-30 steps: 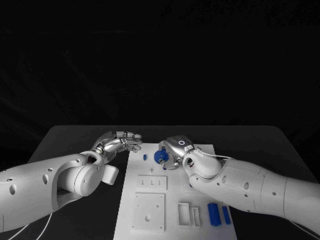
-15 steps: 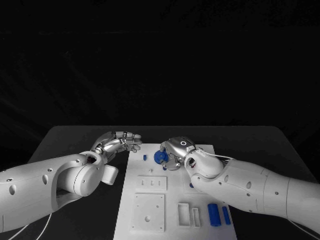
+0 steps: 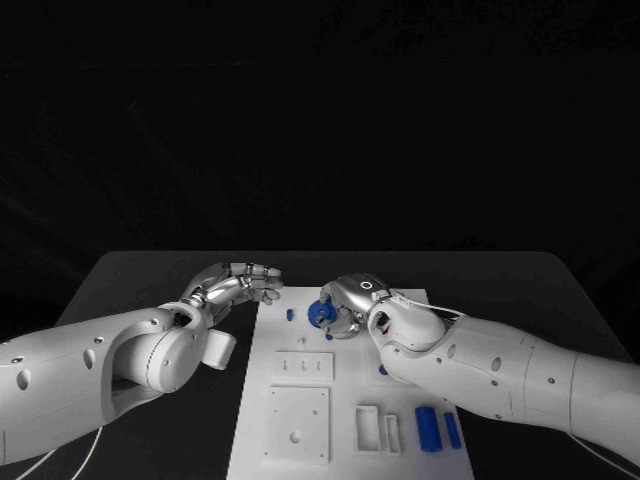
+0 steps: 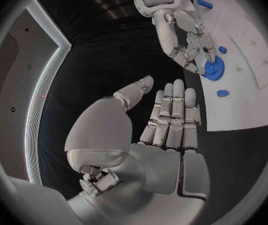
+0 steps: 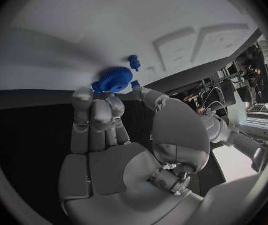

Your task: Assemble the parts on the task board

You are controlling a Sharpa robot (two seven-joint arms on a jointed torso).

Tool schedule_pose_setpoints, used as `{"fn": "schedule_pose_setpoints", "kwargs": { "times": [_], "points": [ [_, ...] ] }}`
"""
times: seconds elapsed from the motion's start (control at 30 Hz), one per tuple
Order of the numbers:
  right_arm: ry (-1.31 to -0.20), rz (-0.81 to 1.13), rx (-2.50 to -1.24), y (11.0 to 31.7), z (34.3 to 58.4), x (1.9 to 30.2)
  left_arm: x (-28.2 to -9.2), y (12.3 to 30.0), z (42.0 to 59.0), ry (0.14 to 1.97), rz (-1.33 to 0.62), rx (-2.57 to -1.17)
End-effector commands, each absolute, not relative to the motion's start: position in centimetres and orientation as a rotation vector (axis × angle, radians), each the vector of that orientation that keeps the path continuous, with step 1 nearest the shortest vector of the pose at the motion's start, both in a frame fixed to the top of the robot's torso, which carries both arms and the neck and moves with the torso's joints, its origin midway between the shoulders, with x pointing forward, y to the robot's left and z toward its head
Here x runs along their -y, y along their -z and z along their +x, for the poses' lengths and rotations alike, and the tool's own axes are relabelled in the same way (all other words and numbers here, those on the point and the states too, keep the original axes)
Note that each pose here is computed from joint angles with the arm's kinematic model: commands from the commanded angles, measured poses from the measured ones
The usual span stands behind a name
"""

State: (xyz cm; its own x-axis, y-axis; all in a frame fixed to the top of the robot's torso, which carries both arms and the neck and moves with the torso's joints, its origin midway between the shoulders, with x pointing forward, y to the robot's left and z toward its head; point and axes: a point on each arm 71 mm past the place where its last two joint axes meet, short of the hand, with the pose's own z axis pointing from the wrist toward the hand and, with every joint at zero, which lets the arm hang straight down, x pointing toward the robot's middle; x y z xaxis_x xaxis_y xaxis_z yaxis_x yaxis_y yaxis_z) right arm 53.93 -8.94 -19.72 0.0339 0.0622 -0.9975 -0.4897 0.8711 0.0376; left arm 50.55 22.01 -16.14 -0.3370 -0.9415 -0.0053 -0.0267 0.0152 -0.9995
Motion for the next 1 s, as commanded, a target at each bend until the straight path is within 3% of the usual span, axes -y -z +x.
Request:
{"fn": "schedule_pose_setpoints", "kwargs": {
  "times": [0.03,0.67,1.0],
  "points": [
    [-0.421,-0.365,-1.547,20.5,53.9,9.3,-21.9,16.0,50.5,1.445,-1.037,-1.483],
    [-0.423,-0.347,-1.521,20.2,53.5,10.1,-22.1,16.0,50.5,1.44,-1.038,-1.478],
    [-0.553,-0.18,-1.412,18.5,53.6,11.5,-22.5,16.0,50.5,1.432,-1.042,-1.471]
  ]
}}
